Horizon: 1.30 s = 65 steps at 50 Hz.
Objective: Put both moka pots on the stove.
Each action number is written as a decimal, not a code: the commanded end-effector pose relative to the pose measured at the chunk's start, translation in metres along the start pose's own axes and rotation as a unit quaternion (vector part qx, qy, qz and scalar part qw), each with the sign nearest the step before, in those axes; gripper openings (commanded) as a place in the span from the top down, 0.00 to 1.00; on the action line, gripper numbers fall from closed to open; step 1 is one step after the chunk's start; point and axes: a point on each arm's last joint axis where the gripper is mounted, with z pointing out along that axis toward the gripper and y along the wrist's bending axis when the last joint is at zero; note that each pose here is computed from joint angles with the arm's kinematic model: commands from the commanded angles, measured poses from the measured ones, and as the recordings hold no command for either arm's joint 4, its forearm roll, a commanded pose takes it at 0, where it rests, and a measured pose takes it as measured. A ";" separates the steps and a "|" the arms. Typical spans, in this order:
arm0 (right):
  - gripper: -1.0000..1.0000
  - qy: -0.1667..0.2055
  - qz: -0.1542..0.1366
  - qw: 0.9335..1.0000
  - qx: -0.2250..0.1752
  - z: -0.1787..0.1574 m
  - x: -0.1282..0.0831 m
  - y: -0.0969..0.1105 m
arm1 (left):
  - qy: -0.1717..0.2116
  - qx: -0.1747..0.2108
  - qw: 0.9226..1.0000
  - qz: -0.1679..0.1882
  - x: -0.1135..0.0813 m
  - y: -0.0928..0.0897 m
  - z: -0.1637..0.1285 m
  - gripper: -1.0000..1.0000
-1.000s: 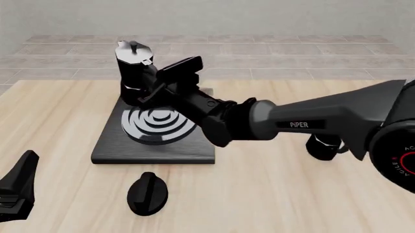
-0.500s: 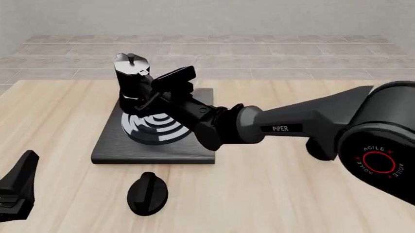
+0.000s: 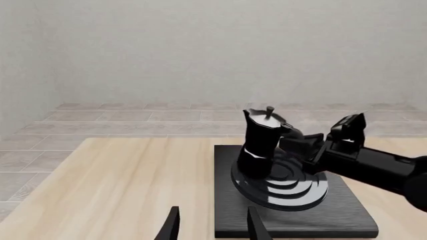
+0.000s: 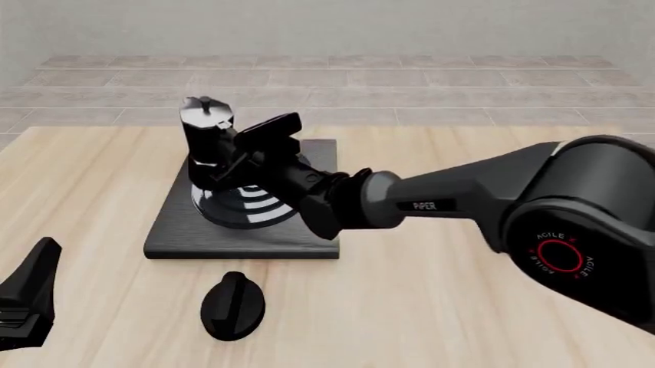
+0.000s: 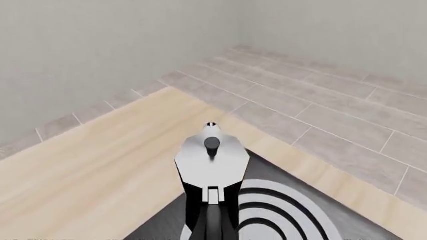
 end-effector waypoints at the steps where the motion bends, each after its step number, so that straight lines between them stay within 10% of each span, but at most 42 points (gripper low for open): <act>1: 1.00 -0.019 0.007 1.000 -0.003 0.004 -0.015 0.002 | 0.000 0.000 1.000 0.000 0.000 0.000 0.000 0.00; 23: 1.00 -0.004 0.017 1.000 0.000 0.010 -0.009 0.000 | 0.000 0.000 1.000 0.000 0.000 0.000 0.000 0.00; 24: 0.00 -0.002 0.016 1.000 0.000 0.010 -0.009 0.000 | 0.000 0.000 1.000 0.000 0.000 0.000 0.000 0.00; 65: 0.00 0.010 0.039 0.999 0.015 -0.014 -0.021 -0.011 | 0.000 0.000 1.000 0.000 0.000 0.000 0.000 0.00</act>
